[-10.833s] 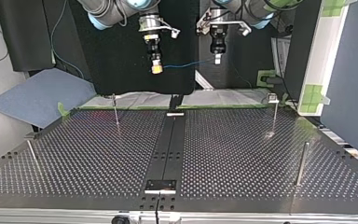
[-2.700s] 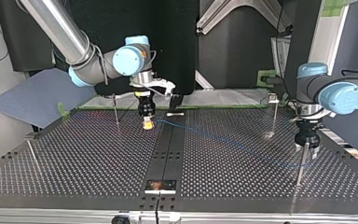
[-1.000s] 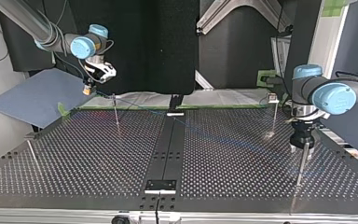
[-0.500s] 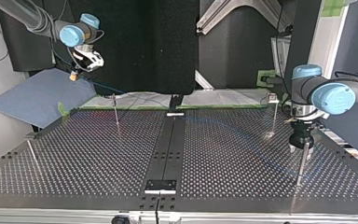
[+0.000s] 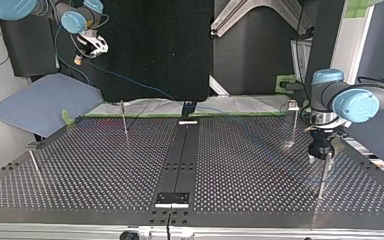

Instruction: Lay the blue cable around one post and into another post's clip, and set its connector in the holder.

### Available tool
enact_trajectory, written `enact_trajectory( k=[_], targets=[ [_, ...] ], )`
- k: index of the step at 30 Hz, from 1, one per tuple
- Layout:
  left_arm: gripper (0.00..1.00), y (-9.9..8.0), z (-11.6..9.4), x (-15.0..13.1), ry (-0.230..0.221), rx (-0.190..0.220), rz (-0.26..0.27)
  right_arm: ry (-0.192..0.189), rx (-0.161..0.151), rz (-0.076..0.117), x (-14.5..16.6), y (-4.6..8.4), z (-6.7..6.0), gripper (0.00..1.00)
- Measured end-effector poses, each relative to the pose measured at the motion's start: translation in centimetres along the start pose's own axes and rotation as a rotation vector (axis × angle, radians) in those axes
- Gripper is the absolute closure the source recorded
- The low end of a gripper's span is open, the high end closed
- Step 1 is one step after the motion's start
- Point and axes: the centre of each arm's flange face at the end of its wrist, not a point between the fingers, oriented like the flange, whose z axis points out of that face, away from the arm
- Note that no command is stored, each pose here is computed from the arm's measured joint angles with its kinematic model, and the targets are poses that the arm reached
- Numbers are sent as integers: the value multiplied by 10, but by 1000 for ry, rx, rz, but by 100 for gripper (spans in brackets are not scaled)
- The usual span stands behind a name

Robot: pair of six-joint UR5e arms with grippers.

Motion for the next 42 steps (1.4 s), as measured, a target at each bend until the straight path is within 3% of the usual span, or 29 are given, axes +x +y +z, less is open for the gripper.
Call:
enact_trajectory(
  k=[5,11,15,21,26,33,42],
  targets=[
    [0,-2,0,1,3,3,0,-24,-2,9,-19,18,-2,100],
    [0,-5,-1,3,6,7,-1,0,24,16,-26,27,10,100],
    [0,-6,-1,4,7,10,-1,37,59,3,-22,24,19,100],
    [0,-8,-2,5,9,12,-1,70,122,-39,-13,13,34,100],
    [0,-9,-2,6,10,14,-1,103,181,-54,3,0,43,100],
    [0,-17,-6,13,42,18,3,128,235,-48,29,-14,46,100],
    [0,-41,-25,39,114,-8,23,156,250,-26,66,-22,46,100]
  ],
)
